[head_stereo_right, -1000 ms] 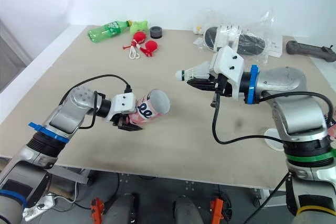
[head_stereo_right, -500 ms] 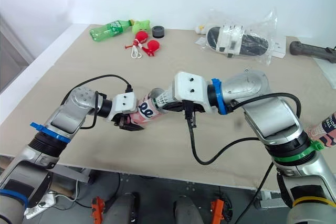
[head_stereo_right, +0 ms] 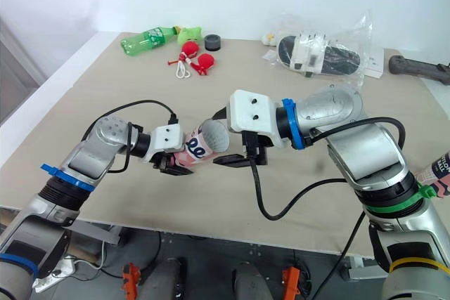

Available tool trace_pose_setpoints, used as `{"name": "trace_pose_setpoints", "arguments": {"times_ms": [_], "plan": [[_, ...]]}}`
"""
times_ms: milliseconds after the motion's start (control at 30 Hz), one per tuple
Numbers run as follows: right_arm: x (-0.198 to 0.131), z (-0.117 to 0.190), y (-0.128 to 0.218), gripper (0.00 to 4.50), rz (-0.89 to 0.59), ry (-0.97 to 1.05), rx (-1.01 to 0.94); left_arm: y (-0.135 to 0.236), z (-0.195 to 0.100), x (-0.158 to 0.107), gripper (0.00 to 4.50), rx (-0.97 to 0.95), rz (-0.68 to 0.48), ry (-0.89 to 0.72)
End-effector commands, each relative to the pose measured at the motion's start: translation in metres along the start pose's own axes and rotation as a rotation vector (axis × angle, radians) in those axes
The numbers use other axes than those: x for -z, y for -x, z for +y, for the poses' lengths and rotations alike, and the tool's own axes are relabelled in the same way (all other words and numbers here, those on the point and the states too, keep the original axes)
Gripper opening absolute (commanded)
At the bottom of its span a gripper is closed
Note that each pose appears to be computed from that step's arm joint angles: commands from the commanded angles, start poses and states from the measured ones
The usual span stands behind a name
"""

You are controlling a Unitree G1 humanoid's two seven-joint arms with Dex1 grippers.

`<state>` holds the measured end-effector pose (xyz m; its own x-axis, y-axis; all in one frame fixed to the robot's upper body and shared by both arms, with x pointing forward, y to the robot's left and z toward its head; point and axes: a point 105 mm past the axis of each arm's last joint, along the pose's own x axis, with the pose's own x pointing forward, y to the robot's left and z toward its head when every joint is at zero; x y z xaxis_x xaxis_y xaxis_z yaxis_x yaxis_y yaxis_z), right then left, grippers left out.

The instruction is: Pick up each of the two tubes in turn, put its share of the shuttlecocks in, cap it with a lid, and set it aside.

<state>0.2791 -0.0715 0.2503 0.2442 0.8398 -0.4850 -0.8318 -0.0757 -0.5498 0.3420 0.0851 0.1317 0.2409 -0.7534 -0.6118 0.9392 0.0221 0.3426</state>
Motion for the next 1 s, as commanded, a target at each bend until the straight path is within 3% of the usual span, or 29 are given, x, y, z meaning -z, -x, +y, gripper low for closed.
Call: {"name": "trace_pose_setpoints", "arguments": {"times_ms": [33, 133, 200, 233, 333, 667, 1000], "plan": [[-0.015, -0.013, 0.017, 3.62, -0.021, 0.043, 0.029, -0.008, -0.006, 0.003, 3.07, 0.021, 0.009, 0.009], [-0.015, -0.022, 0.016, 1.92, -0.023, 0.04, 0.008, -0.01, -0.006, 0.002, 3.07, 0.021, 0.005, 0.008], [-0.013, -0.027, 0.012, 1.48, -0.016, 0.041, -0.007, -0.011, -0.006, 0.002, 3.07, 0.022, 0.003, 0.007], [-0.01, -0.03, 0.008, 0.81, 0.008, 0.053, -0.011, -0.011, -0.006, 0.001, 3.07, 0.022, 0.002, 0.007], [0.0, -0.032, -0.005, 0.02, 0.062, 0.078, -0.058, -0.011, -0.007, 0.001, 3.07, 0.023, 0.0, 0.007], [0.027, -0.015, -0.072, 0.02, 0.157, 0.144, -0.206, -0.013, -0.009, -0.001, 3.07, 0.023, -0.008, 0.01], [0.032, 0.004, -0.098, 0.02, 0.2, 0.176, -0.273, -0.013, -0.011, -0.001, 3.07, 0.023, -0.011, 0.015]]}}
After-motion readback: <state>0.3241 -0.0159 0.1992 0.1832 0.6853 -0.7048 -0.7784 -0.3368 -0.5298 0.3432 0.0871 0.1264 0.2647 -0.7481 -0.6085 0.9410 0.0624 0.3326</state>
